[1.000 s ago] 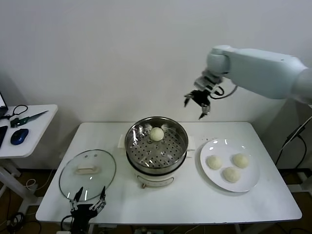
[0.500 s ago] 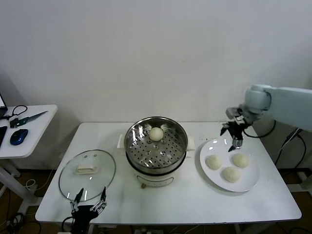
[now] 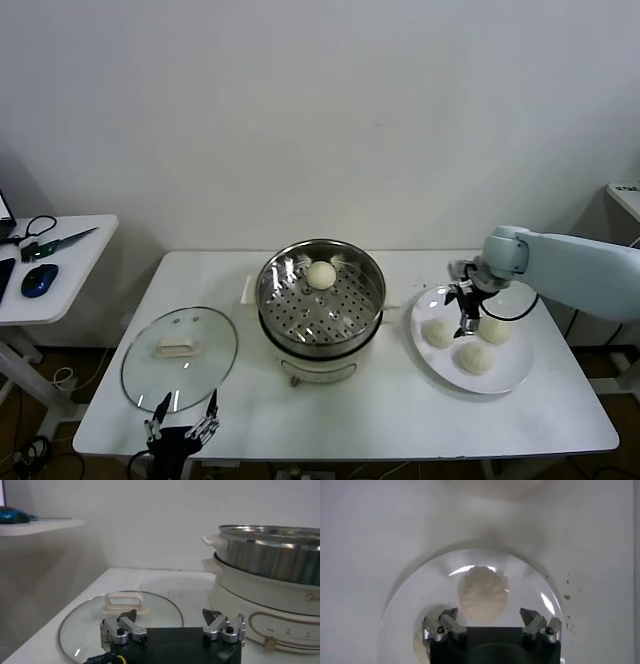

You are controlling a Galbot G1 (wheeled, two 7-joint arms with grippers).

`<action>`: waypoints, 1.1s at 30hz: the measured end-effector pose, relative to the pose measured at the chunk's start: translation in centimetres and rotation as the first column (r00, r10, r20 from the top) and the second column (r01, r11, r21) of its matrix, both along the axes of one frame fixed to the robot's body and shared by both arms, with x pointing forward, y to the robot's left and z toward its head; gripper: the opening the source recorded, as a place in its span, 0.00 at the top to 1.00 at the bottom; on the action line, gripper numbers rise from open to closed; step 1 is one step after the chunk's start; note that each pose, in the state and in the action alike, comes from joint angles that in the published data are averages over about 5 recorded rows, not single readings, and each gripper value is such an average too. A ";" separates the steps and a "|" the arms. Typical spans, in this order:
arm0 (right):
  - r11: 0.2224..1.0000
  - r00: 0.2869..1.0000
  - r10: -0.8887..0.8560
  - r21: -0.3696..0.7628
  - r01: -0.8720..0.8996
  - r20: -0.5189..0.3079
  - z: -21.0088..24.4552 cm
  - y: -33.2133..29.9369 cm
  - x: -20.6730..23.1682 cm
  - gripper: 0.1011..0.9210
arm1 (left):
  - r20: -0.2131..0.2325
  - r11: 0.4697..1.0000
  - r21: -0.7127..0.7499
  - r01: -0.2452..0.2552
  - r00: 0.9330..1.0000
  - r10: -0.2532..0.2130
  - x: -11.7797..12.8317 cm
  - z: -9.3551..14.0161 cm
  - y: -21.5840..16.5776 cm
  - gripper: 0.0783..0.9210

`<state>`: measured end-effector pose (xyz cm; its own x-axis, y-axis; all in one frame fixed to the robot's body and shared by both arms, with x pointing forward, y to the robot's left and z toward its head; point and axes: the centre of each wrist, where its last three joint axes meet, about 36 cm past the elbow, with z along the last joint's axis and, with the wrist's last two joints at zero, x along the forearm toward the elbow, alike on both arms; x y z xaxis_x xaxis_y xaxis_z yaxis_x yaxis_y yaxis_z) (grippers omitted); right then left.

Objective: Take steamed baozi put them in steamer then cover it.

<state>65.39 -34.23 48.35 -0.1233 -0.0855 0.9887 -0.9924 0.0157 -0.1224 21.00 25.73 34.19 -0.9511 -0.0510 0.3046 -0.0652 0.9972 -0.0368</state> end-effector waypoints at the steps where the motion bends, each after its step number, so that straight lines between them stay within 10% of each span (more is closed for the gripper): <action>1: 1.000 1.000 -0.003 0.000 0.003 -0.002 -0.4 0.1 0.0 0.12 | 0.000 1.000 -0.001 -0.001 1.000 0.001 0.0 0.0 0.0 0.12; 22: 1.000 1.000 -0.015 0.020 0.015 -0.015 -1.4 1.5 0.7 0.37 | -0.005 1.000 -0.011 0.002 1.000 -0.002 0.1 0.1 -0.2 0.12; 33: 0.997 0.998 0.060 0.036 -0.062 0.034 10.6 4.0 3.2 0.37 | 0.005 1.000 -0.015 0.015 1.000 -0.015 0.3 0.6 -0.5 0.12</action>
